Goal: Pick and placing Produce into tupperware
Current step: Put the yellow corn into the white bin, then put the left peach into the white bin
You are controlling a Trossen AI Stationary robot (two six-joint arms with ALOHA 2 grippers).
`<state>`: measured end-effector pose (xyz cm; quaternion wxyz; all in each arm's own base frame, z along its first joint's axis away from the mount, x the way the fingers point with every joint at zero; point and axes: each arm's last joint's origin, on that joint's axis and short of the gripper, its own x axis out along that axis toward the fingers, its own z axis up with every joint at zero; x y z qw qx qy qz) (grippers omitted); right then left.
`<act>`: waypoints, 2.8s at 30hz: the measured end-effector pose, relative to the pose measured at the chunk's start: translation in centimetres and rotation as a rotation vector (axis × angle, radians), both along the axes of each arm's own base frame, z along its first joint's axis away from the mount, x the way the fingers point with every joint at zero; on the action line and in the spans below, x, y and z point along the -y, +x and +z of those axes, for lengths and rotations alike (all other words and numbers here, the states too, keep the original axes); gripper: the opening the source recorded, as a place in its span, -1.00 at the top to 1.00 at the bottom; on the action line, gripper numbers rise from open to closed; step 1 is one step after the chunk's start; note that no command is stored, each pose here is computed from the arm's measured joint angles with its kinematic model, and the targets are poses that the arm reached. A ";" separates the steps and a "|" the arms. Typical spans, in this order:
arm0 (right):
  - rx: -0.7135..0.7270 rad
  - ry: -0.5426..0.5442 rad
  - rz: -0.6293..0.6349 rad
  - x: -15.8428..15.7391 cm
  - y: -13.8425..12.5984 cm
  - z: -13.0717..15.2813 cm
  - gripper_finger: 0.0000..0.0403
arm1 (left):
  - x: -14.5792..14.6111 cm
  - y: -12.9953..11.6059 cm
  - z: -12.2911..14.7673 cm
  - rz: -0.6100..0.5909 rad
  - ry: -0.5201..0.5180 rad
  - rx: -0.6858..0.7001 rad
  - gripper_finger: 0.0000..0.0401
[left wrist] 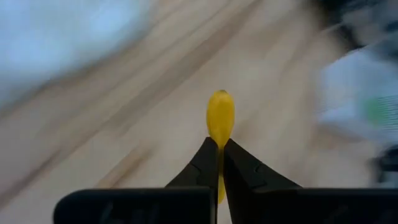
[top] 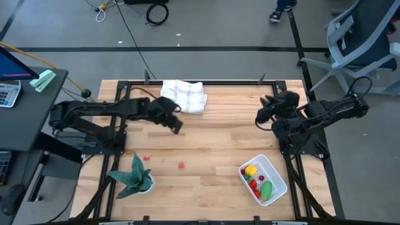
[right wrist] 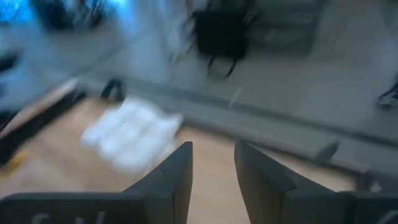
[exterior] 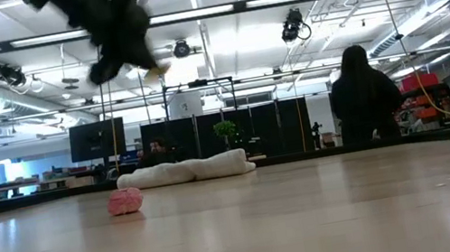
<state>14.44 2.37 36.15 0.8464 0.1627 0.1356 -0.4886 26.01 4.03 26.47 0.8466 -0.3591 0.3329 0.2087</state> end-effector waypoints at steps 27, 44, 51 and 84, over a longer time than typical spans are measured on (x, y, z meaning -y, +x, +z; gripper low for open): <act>0.005 0.030 -0.311 5.1 -4.9 1.2 0.36 | 12.1 28.7 1.7 -0.759 0.359 0.466 0.95; -0.036 0.127 -0.222 4.9 -5.0 1.0 0.36 | 12.8 31.2 -7.6 -0.785 0.310 0.309 0.64; -0.062 0.158 -0.184 4.9 -5.0 0.9 0.36 | 12.5 30.6 -6.4 -0.700 0.142 0.266 0.20; -0.366 0.464 0.376 2.0 1.2 -1.4 0.36 | 10.1 10.0 5.8 -0.446 0.019 -0.741 0.46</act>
